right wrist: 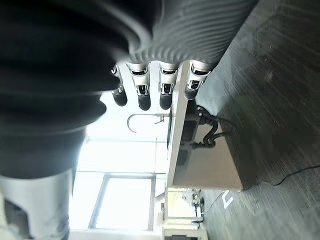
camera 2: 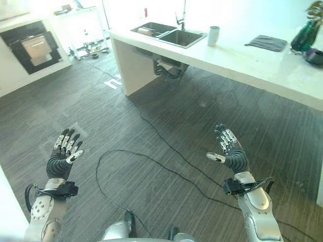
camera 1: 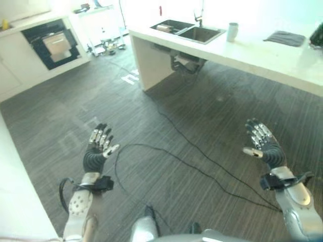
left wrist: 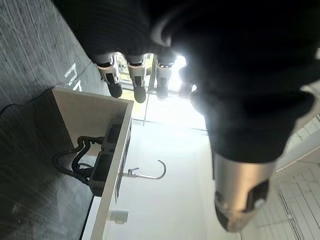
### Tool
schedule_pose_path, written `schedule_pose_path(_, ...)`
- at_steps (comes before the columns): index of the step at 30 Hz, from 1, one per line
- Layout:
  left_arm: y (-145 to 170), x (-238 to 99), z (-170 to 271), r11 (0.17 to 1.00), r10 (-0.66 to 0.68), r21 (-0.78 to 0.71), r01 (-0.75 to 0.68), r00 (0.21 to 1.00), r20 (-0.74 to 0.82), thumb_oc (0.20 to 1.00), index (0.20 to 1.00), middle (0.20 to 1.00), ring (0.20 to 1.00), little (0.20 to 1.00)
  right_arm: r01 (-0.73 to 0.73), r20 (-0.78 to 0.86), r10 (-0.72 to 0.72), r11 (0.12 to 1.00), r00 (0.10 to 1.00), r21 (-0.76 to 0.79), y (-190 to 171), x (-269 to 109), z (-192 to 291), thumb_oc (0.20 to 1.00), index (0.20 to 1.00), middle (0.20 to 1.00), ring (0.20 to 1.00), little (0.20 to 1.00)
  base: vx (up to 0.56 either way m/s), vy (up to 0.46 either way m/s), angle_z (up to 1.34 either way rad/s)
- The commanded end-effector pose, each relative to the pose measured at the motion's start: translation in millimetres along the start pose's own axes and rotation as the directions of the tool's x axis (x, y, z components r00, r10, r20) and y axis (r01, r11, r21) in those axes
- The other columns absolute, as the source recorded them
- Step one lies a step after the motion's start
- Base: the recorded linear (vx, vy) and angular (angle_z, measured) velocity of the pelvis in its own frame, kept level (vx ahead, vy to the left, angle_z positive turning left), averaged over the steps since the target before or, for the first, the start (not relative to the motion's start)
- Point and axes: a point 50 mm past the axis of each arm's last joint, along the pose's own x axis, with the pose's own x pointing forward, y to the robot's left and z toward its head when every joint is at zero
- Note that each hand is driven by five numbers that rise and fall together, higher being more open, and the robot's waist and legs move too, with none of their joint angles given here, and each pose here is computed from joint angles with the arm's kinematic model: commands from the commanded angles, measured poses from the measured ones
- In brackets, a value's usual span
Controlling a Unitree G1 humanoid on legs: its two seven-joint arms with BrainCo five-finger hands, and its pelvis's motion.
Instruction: Place the dishes in the dishwasher.
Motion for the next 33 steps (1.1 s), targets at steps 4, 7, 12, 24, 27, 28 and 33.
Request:
schedule_pose_path(4,-2,2,30,0.999,-0.04,-0.022,0.044,0.989,0.145,1.0,1.0,1.0,1.0,1.0,-0.084,0.202,0.101,0.992,0.974,-0.095,0,14,45,1.0,1.0,1.0,1.0,1.0,0.42,0.441,-0.39)
schedule_pose_path(7,-3,6,34,0.997,-0.071,-0.005,0.073,0.985,0.155,1.0,1.0,1.0,1.0,1.0,-0.052,0.229,0.066,0.996,0.971,-0.068,3,14,47,1.0,1.0,1.0,1.0,1.0,0.25,0.265,-0.21)
schedule_pose_path(12,-3,9,36,0.987,-0.159,0.046,0.154,0.979,0.126,1.0,1.0,1.0,1.0,1.0,0.009,0.245,-0.002,1.0,0.97,-0.028,11,10,45,1.0,1.0,1.0,1.0,1.0,0.27,0.435,0.31)
schedule_pose_path(24,-29,17,31,0.957,-0.291,0.03,0.289,0.952,0.097,1.0,1.0,1.0,1.0,1.0,0.081,0.178,-0.078,0.997,0.981,-0.009,-9,-3,32,1.0,1.0,1.0,1.0,1.0,0.31,0.029,0.56)
schedule_pose_path(27,-28,14,29,0.96,-0.28,0.023,0.279,0.956,0.087,1.0,1.0,1.0,1.0,1.0,0.077,0.176,-0.073,0.997,0.982,-0.014,-8,-2,34,1.0,1.0,1.0,1.0,1.0,0.41,-0.186,1.31)
schedule_pose_path(28,-15,7,32,0.974,-0.223,0.047,0.219,0.971,0.084,1.0,1.0,1.0,1.0,1.0,0.001,0.178,0.0,1.0,0.984,-0.008,3,4,33,1.0,1.0,1.0,1.0,1.0,0.79,-0.437,0.74)
schedule_pose_path(33,-3,6,49,0.991,-0.132,-0.016,0.136,0.977,0.167,1.0,1.0,1.0,1.0,1.0,-0.006,0.204,0.014,0.999,0.979,-0.039,8,8,41,1.0,1.0,1.0,1.0,1.0,0.54,-0.386,-0.41)
